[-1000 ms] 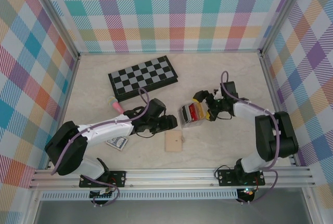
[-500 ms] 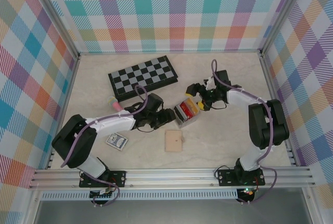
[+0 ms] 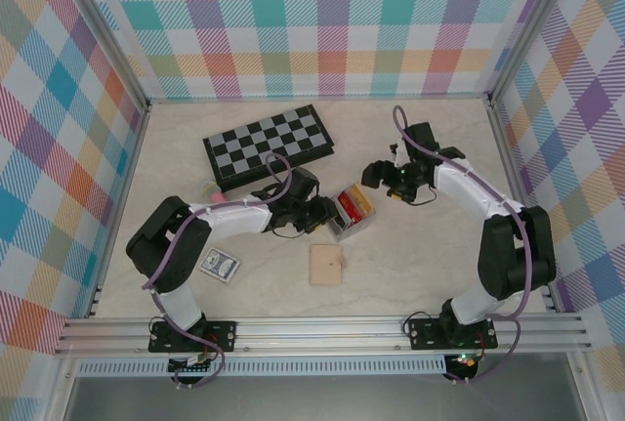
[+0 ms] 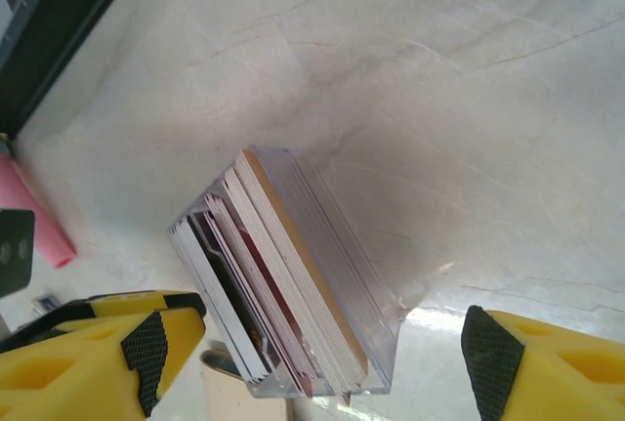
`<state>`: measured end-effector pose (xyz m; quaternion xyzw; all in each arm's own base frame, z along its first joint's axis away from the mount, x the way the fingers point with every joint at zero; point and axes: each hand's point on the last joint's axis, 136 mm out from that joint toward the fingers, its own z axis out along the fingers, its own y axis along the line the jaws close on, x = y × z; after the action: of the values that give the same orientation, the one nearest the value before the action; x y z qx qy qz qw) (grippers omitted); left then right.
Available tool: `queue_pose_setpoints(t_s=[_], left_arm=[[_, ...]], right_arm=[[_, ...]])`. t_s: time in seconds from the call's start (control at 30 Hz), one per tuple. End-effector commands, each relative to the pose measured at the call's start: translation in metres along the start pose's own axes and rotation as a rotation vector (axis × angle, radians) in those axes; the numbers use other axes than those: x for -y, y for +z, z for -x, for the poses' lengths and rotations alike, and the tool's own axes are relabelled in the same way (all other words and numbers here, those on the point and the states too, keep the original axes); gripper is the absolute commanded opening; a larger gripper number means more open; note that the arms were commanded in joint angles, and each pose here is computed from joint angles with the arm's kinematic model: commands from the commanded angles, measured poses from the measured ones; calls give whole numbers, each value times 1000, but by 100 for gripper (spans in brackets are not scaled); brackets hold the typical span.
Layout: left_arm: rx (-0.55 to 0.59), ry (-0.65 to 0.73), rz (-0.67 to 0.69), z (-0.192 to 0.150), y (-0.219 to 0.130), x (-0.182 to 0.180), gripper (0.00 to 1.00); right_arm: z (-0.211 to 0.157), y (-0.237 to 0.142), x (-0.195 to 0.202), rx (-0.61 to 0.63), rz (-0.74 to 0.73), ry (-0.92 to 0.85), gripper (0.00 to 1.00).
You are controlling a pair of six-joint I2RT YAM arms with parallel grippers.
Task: Put the credit cards into the card holder
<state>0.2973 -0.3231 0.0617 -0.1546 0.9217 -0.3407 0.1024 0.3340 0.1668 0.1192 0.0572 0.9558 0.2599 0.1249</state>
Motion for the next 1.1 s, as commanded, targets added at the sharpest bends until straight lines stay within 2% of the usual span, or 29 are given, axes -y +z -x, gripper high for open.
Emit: queue_pose_setpoints(t_s=[0.0,0.2,0.4,0.63,0.8,1.07], left_arm=[[5,-18,0,4,0,0,43],[-1,-24,21,7,12,-4,42],[-9,-3,76,8,18,-16,36],[-22,105,192,12,16,-28,30],[-35,120,188,12,18,-26,30],[-41,119,185,10,19,-26,30]], right_arm=[[-4,-8,3,-10,-57,-59,81],[-7,-7,-2,-14,-85,-115,79],[-9,-4,5,-29,-236,-233,76],[-6,-2,9,-38,-381,-349,71],[-6,7,5,-72,-418,-419,67],[-7,29,-3,-128,-429,-474,69]])
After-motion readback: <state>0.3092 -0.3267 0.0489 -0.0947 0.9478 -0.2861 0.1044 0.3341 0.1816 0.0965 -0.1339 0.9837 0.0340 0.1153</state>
